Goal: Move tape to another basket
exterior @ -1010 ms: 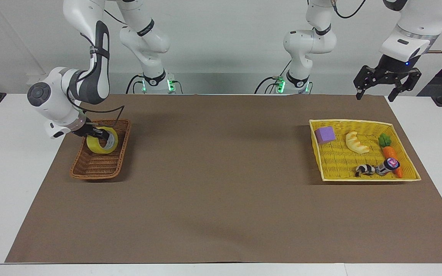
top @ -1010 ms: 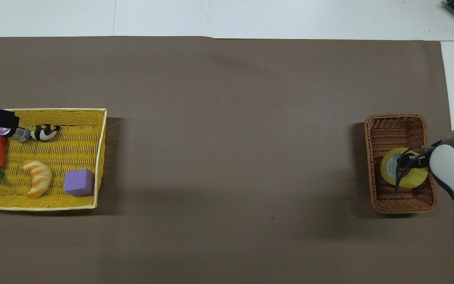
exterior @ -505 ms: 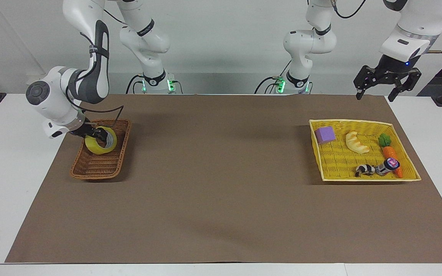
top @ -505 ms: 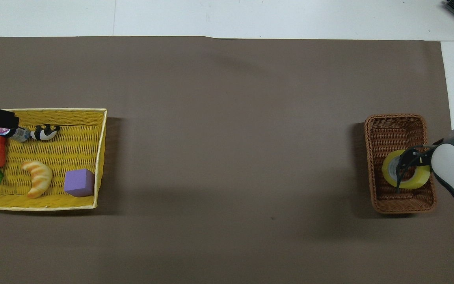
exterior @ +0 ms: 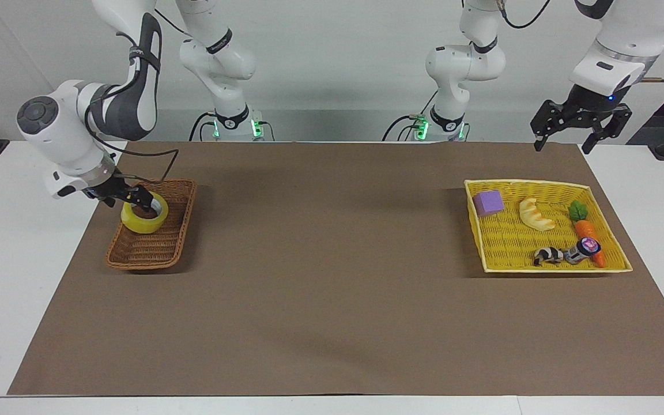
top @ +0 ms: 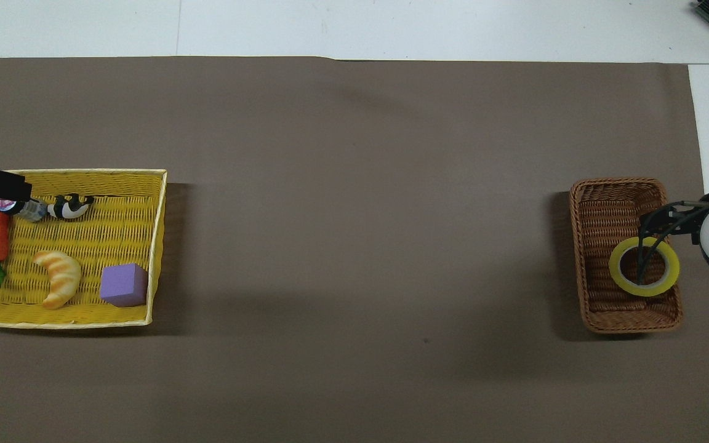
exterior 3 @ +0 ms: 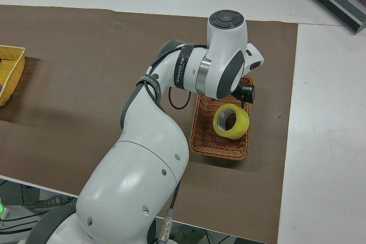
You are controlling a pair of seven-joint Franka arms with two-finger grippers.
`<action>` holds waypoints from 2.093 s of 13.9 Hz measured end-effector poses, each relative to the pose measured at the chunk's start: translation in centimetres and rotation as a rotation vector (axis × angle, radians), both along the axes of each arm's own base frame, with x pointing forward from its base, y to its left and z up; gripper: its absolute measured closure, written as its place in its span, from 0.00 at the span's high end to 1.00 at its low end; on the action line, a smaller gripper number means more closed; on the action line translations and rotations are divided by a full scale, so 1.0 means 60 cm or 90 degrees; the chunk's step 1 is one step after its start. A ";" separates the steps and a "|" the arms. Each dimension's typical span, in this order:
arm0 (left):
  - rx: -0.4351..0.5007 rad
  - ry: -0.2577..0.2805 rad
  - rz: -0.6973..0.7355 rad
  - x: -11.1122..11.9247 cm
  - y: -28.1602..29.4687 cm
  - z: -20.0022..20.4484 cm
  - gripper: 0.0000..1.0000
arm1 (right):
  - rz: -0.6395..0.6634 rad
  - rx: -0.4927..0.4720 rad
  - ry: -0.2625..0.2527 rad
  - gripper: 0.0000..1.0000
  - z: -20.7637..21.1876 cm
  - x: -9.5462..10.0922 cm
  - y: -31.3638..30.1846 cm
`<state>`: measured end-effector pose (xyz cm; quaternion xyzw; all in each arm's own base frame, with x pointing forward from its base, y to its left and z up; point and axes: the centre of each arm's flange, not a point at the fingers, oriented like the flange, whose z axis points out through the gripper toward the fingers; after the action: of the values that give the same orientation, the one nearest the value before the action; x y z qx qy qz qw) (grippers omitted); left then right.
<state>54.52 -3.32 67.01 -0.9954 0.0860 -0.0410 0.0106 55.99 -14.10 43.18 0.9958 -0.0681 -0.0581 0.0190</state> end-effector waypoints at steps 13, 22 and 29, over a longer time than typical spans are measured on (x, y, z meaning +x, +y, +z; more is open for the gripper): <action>0.000 0.005 0.002 -0.003 -0.001 0.002 1.00 | 0.057 -0.019 -0.084 1.00 0.207 0.057 0.235; 0.002 0.046 0.012 -0.017 0.009 0.003 1.00 | 0.057 0.014 -0.044 1.00 0.355 -0.026 0.251; 0.002 0.042 0.011 -0.018 0.007 0.011 1.00 | 0.055 0.014 -0.041 1.00 0.359 -0.031 0.249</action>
<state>53.43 -2.89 67.68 -0.9969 0.0778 -0.0081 0.0096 54.12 0.81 64.74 0.9993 -0.0249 -0.0256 0.0082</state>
